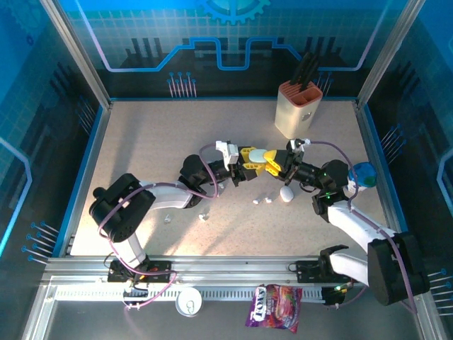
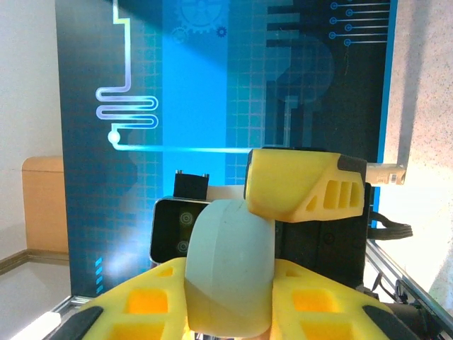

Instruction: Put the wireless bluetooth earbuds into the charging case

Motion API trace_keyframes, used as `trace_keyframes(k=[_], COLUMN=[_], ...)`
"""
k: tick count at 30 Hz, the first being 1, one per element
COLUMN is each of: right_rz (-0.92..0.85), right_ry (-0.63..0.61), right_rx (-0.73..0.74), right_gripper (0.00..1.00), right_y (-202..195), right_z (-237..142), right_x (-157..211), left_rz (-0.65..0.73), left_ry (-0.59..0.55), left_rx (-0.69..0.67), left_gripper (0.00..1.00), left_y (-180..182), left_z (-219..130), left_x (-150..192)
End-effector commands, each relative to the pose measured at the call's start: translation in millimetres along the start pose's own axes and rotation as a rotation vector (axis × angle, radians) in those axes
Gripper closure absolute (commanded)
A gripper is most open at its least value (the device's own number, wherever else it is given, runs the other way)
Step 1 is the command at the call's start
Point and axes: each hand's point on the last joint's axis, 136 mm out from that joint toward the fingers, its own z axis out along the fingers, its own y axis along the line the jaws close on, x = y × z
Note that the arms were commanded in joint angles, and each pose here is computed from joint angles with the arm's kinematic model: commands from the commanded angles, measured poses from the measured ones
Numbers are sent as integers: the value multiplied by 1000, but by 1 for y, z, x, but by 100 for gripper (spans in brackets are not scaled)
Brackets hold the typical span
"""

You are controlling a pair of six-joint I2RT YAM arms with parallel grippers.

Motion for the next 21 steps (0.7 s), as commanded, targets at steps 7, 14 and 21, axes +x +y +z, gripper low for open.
trace_keyframes(k=[7, 14, 21], right_rz=[-103, -406, -920], right_ry=[-65, -124, -9], right_rx=[63, 148, 386], right_gripper=[29, 15, 8], right_y=[-2, 4, 4], right_z=[-14, -43, -47], right_x=[-6, -21, -8], left_rz=[41, 25, 10], left_ry=[-35, -4, 31], left_rx=[16, -10, -7], left_gripper=[74, 73, 77], left_y=[-7, -2, -4], left_z=[0, -13, -33], left_x=[-13, -1, 6])
